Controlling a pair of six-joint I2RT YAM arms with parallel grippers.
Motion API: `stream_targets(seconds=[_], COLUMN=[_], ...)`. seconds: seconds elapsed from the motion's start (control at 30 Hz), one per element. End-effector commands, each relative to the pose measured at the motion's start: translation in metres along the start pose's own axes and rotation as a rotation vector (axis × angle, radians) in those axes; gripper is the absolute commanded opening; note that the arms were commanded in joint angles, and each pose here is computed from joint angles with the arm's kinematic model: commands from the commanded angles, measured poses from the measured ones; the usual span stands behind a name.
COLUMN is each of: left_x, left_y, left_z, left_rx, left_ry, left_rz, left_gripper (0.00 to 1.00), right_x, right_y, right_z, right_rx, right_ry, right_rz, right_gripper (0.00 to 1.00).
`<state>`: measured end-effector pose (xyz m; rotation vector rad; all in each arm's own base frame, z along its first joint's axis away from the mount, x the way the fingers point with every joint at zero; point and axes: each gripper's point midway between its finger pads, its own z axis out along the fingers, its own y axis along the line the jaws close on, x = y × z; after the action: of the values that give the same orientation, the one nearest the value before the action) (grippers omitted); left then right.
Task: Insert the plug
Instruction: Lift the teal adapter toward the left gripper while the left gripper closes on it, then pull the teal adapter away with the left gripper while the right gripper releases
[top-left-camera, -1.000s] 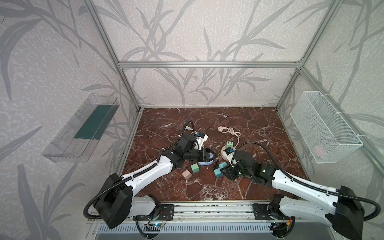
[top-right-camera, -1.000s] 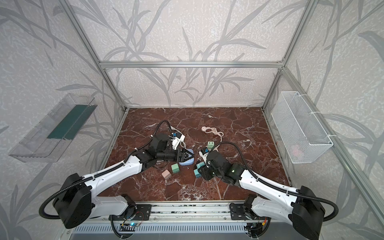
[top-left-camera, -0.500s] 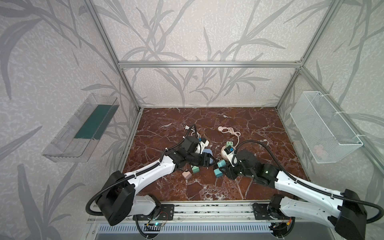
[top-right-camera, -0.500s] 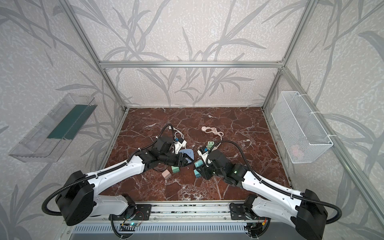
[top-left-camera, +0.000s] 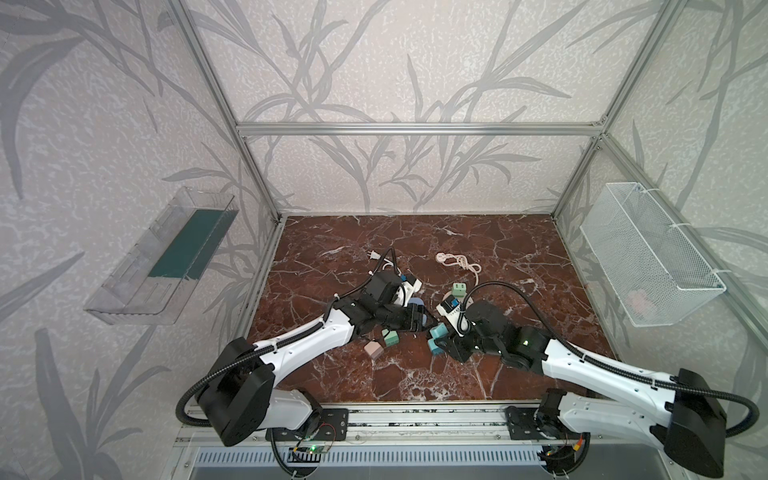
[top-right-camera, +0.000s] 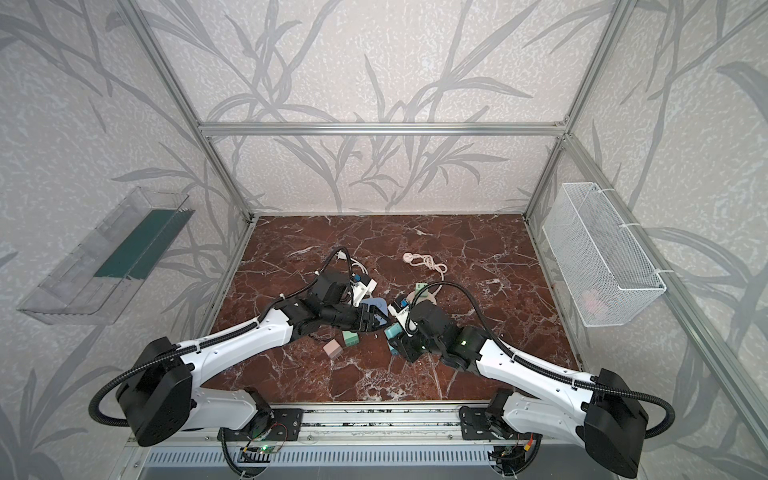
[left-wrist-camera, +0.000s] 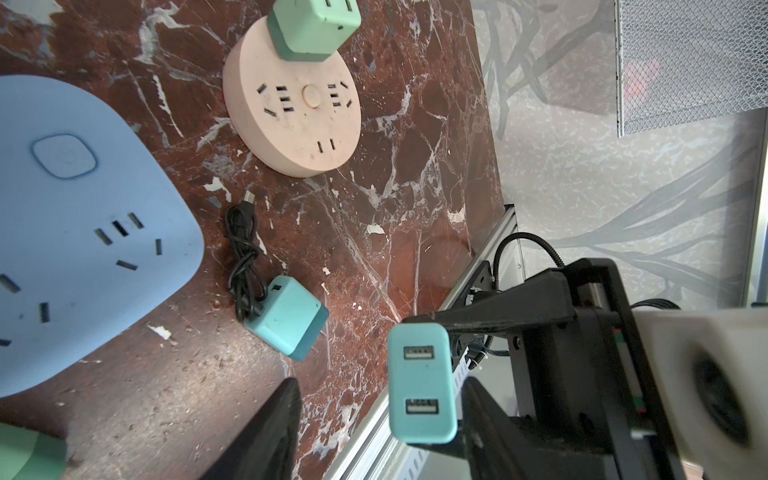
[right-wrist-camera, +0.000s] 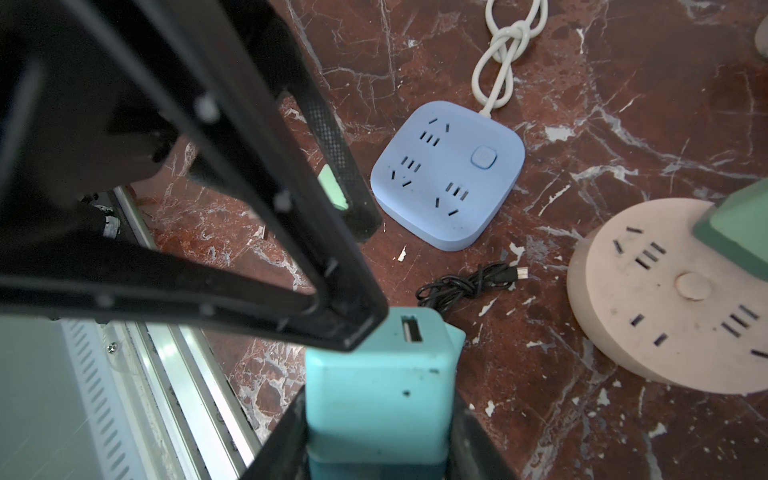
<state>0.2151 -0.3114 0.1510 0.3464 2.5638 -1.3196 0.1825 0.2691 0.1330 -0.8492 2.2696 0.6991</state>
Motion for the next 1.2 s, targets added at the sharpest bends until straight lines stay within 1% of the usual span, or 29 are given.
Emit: stream_targets(seconds=[0.0,0.07,0.17,0.3,0.53,0.7,0.73,0.8,0.83,0.9,1.0,1.03,1.1,1.17], left_x=[-0.002,0.004,0.008,0.007,0.007,0.007,0.007,0.007,0.007,0.007,0.004,0.002,-0.002,-0.010], left_y=[-0.015,-0.014,-0.013,-0.013,-0.014,-0.014,-0.013,-0.012,-0.012,-0.012,-0.012,-0.012,-0.009,-0.004], left_z=[0.004,0.008,0.011,0.010,0.013,0.014,0.015,0.015,0.015,0.015,0.014,0.013,0.010,0.004], left_rx=[0.055,0.060,0.059,0.056,0.066,0.068,0.066,0.066,0.066,0.063,0.057,0.049,0.017,-0.051], left_ry=[0.023,0.050,0.060,0.050,0.051,0.054,0.055,0.055,0.055,0.054,0.038,0.025,0.001,-0.034], left_rz=[0.007,0.000,-0.004,-0.001,-0.003,-0.003,-0.005,-0.005,-0.005,-0.006,-0.004,0.001,0.013,0.034], left_gripper=[0.61,0.58,0.55,0.51,0.40,0.35,0.33,0.26,0.20,0.00,0.00,0.00,0.00,0.00], right_x=[-0.032,-0.036,-0.038,-0.038,-0.039,-0.037,-0.037,-0.038,-0.038,-0.038,-0.040,-0.040,-0.040,-0.038], right_y=[0.007,0.008,0.008,0.008,0.009,0.004,0.004,0.003,0.002,-0.002,-0.010,-0.014,-0.022,-0.033], right_z=[-0.008,-0.009,-0.009,-0.006,-0.007,-0.007,-0.007,-0.007,-0.007,-0.007,-0.007,-0.008,-0.010,-0.015], right_rx=[0.008,0.010,0.017,0.025,0.025,0.058,0.063,0.071,0.077,0.097,0.144,0.165,0.212,0.273], right_ry=[-0.097,-0.108,-0.102,-0.091,-0.090,-0.079,-0.080,-0.080,-0.082,-0.085,-0.091,-0.092,-0.093,-0.091], right_rz=[-0.055,-0.070,-0.089,-0.102,-0.117,-0.133,-0.135,-0.136,-0.134,-0.125,-0.102,-0.093,-0.067,-0.031], right_gripper=[0.00,0.00,0.00,0.00,0.00,0.00,0.00,0.00,0.00,0.00,0.01,0.08,0.36,0.65])
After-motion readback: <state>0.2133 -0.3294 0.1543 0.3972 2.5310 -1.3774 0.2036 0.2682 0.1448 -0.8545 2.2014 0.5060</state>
